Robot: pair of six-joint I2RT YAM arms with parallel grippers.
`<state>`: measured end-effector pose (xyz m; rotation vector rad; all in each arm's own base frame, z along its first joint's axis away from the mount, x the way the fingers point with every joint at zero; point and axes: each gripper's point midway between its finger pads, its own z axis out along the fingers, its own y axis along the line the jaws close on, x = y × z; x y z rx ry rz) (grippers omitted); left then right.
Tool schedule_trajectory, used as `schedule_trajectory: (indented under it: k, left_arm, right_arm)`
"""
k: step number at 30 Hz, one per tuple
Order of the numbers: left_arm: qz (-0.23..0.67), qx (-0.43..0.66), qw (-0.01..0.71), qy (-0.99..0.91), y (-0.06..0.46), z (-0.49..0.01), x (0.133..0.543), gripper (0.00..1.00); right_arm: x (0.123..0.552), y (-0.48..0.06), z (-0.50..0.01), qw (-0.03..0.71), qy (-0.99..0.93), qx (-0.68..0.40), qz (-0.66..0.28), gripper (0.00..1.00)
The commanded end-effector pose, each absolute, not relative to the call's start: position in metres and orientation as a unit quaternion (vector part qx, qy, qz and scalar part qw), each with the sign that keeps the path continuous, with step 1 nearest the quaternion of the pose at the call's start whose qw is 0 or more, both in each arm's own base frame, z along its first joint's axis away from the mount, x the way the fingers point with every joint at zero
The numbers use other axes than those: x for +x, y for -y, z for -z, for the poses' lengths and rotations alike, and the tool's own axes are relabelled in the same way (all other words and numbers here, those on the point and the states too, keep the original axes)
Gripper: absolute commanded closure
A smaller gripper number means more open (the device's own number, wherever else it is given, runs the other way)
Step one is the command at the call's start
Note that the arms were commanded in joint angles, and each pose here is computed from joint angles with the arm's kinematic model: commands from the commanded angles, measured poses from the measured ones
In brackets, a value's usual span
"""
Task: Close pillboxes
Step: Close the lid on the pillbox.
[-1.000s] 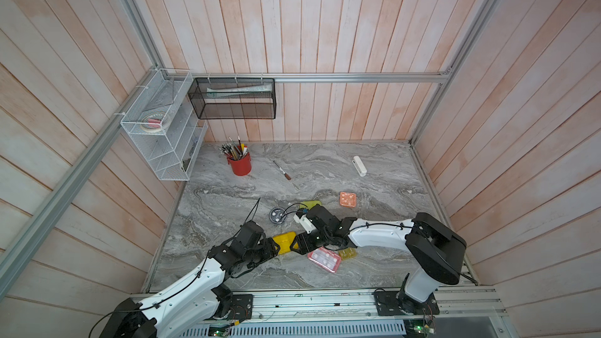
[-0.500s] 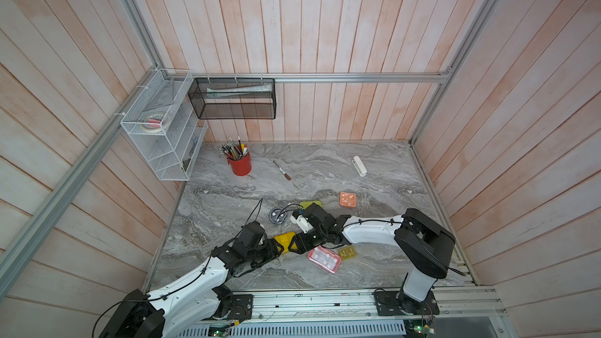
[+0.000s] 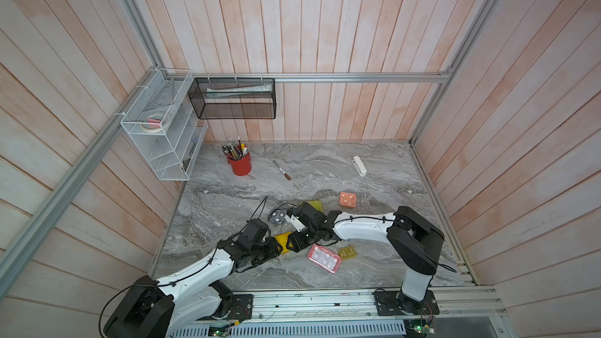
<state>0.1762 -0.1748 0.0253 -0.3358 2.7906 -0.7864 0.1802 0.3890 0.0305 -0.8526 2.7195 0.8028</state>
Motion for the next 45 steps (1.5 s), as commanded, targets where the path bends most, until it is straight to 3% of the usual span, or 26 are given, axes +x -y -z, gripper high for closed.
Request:
schedule_trajectory:
  k: [1, 17, 26, 45]
  left_arm:
    - [0.155, -0.115, 0.05, -0.98, 0.135, 0.021, 0.14, 0.51]
    - [0.124, -0.106, 0.028, -0.986, 0.134, 0.035, 0.131, 0.57]
    - [0.177, -0.135, 0.099, -0.97, 0.138, -0.009, 0.157, 0.36]
    - [0.269, -0.127, 0.226, -0.928, 0.157, -0.111, 0.209, 0.3]
  right_arm:
    - [0.167, -0.366, 0.008, 0.054, -0.933, -0.297, -0.194, 0.5]
    - [0.161, -0.35, 0.023, 0.056, -0.939, -0.31, -0.135, 0.51]
    - [0.173, -0.363, -0.01, 0.087, -0.933, -0.297, -0.184, 0.43]
    - [0.216, -0.357, -0.12, 0.252, -0.906, -0.259, -0.222, 0.35]
